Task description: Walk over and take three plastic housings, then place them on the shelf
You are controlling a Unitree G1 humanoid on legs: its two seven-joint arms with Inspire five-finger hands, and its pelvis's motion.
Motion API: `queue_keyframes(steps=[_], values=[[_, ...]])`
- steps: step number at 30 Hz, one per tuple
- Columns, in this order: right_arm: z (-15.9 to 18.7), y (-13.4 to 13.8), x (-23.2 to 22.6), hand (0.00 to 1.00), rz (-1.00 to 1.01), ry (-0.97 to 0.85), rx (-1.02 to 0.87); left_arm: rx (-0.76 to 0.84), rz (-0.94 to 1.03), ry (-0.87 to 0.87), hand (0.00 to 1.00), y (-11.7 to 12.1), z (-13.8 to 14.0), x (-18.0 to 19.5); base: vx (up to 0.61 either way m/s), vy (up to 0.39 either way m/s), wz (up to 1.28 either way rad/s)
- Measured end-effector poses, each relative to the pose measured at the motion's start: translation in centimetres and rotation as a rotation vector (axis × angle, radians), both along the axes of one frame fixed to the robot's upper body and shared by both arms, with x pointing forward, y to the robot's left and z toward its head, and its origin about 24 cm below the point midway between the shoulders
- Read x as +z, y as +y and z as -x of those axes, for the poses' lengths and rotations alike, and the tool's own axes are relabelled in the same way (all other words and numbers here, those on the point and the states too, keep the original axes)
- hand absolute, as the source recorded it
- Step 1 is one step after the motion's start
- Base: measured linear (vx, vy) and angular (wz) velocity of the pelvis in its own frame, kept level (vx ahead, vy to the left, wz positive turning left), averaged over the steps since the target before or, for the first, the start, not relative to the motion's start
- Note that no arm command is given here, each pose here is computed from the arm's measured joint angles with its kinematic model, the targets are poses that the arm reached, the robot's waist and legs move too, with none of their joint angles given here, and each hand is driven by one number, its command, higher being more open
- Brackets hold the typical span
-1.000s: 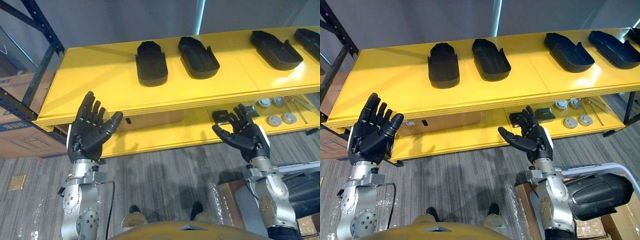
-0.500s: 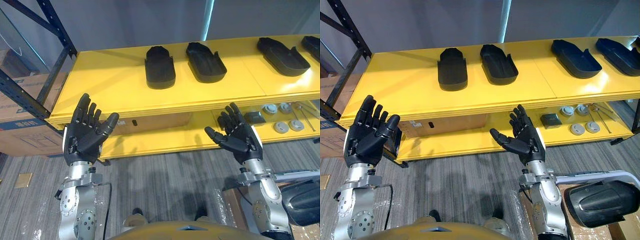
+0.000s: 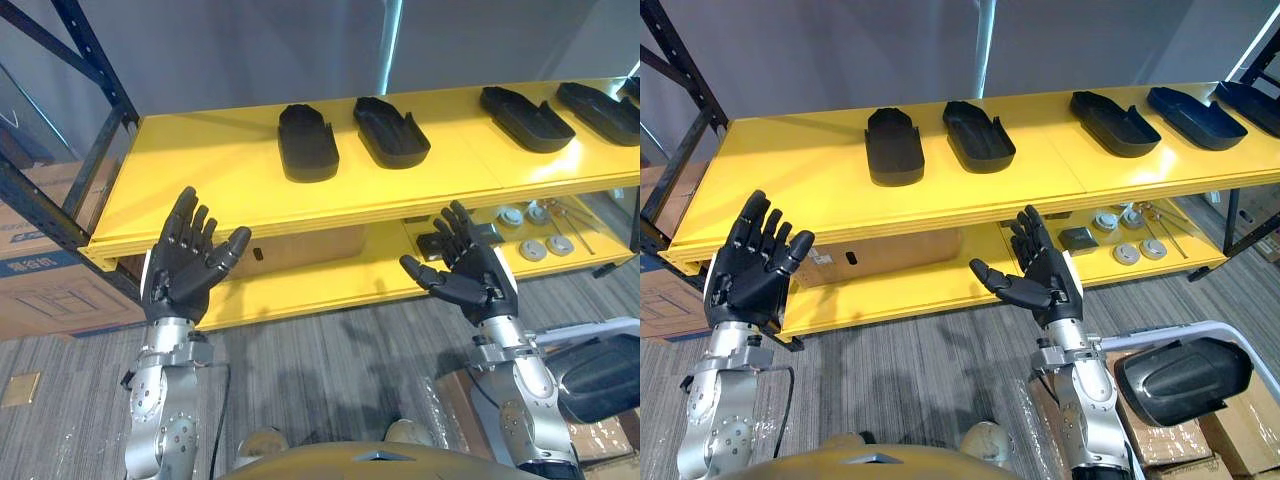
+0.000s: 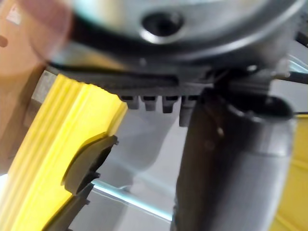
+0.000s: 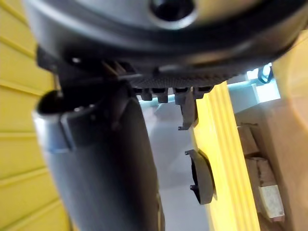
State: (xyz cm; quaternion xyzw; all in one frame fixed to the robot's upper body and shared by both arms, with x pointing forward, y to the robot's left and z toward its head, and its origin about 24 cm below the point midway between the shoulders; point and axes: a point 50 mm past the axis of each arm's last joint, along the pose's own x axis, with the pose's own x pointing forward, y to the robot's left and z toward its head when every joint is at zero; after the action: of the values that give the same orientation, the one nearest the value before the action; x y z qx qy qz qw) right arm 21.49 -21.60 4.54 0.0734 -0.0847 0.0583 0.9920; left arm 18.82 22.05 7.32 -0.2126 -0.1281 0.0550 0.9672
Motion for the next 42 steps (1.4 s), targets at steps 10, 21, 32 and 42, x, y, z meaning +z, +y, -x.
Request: queue_keyframes(steps=[10, 21, 32, 42], values=[[-2.0, -1.8, 3.2, 1.0, 0.092, -0.096, 0.028, 0.091, 0.193, -0.024, 1.0, 0.2, 1.2, -0.7, 0.1, -0.276, 0.22], [0.0, -2.8, 1.1, 1.0, 0.031, -0.022, -0.073, -0.029, 0.209, -0.018, 1.0, -2.3, 0.7, -1.0, 0.15, 0.01, 0.3], [-1.1, -1.9, 4.0, 1.0, 0.267, -0.167, -0.278, -0.1, 0.156, -0.106, 1.0, -2.4, 0.6, 0.6, 0.03, 0.107, -0.12], [-5.7, -5.0, 9.3, 1.0, 0.367, -0.321, -0.475, -0.222, 0.154, -0.083, 1.0, -4.2, 0.1, 0.4, 0.0, 0.013, 0.19]])
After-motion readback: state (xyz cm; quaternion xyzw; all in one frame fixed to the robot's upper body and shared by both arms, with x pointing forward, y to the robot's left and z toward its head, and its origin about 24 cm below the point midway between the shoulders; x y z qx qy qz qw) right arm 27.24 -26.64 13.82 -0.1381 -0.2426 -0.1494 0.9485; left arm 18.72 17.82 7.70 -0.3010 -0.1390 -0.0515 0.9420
